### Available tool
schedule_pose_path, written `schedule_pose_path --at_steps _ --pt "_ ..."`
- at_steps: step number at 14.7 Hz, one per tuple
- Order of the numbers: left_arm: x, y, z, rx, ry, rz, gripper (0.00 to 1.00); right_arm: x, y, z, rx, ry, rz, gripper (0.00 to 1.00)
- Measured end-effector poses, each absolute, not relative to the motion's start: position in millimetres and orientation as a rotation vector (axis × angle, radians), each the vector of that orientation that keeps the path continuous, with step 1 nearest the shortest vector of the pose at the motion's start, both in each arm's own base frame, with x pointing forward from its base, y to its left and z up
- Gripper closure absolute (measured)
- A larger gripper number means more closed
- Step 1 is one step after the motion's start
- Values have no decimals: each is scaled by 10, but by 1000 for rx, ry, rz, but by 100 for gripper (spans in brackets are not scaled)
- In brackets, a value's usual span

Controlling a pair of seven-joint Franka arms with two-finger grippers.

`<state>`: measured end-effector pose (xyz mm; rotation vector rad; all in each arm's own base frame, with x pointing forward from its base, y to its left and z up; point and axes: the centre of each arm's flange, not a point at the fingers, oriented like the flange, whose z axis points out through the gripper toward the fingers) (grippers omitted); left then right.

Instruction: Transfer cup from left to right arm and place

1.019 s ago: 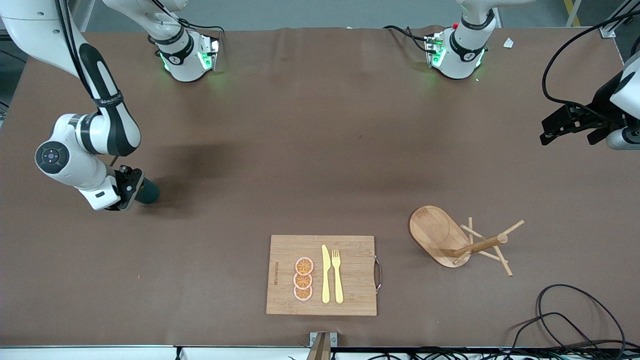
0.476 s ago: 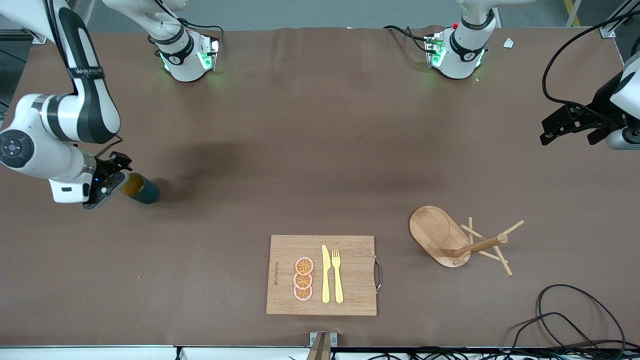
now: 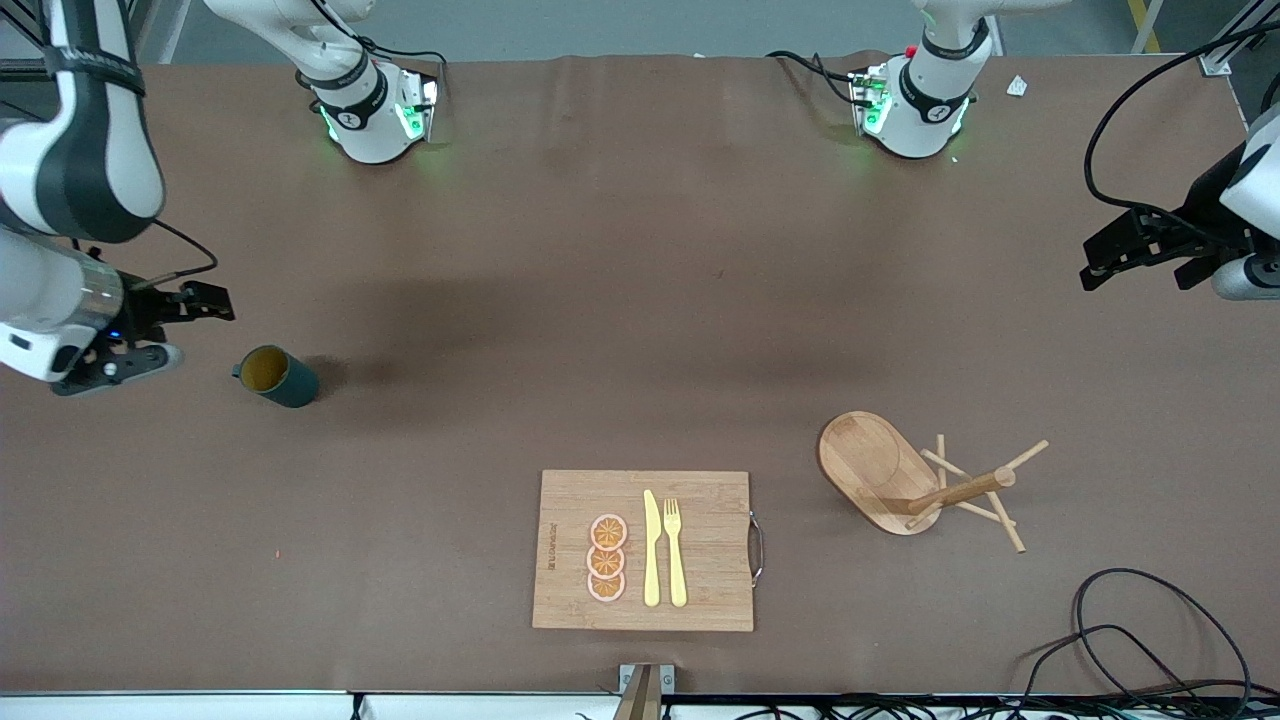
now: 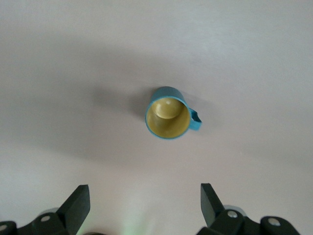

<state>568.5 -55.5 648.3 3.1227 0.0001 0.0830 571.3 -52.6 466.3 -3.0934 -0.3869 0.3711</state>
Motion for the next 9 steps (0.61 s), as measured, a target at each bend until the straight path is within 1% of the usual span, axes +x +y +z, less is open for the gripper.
schedule_pose_path --at_steps 5,9 --pt "5686 -549 6482 3123 12 83 0 5733 -582 5246 -3130 -157 367 0" --pt "5687 -543 6482 3123 15 83 0 5748 -576 5369 -3145 -44 348 0"
